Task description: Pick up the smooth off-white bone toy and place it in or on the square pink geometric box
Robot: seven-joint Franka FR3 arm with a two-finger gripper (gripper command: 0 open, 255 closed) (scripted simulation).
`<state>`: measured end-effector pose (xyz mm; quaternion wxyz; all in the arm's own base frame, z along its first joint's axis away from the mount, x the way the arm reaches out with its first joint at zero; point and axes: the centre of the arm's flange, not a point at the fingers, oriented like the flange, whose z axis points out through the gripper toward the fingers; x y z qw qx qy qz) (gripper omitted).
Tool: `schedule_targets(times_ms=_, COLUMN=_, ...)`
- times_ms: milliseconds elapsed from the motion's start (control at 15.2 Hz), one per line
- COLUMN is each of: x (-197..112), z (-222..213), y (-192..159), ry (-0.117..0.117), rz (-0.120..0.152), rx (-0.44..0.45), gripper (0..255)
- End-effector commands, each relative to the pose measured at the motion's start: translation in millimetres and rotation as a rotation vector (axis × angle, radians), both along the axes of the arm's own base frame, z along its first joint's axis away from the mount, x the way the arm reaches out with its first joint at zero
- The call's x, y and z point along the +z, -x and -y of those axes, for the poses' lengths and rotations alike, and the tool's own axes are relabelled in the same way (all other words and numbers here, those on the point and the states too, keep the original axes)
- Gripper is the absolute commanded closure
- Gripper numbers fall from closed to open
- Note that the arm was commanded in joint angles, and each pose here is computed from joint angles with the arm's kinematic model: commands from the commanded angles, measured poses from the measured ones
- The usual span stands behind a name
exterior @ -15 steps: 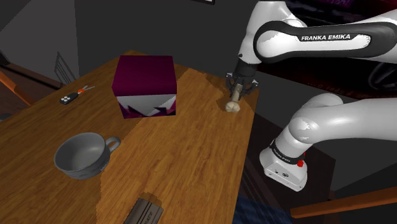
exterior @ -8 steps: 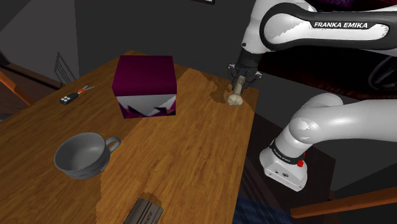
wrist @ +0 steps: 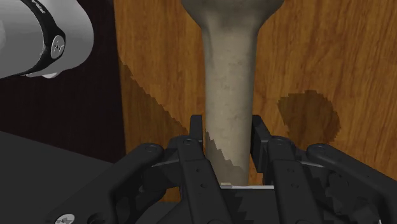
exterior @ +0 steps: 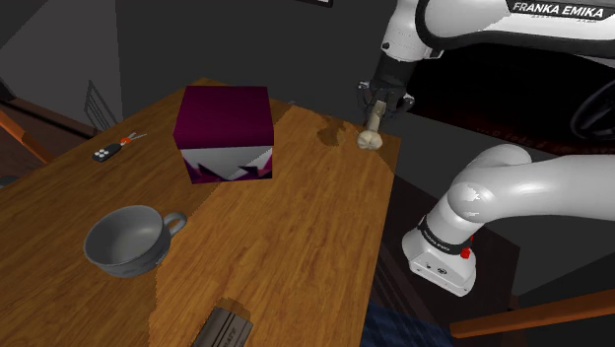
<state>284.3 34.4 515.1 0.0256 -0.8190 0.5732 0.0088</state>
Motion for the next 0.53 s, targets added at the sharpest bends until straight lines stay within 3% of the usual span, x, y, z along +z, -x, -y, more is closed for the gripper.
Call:
schedule_targets(times_ms=0, x=10, z=0, y=0, ry=0.0, rz=0.0, rx=0.0, gripper=255)
schedule_targets(times_ms=462, x=47, z=0, y=0, ry=0.0, rz=0.0, rx=0.0, gripper=255)
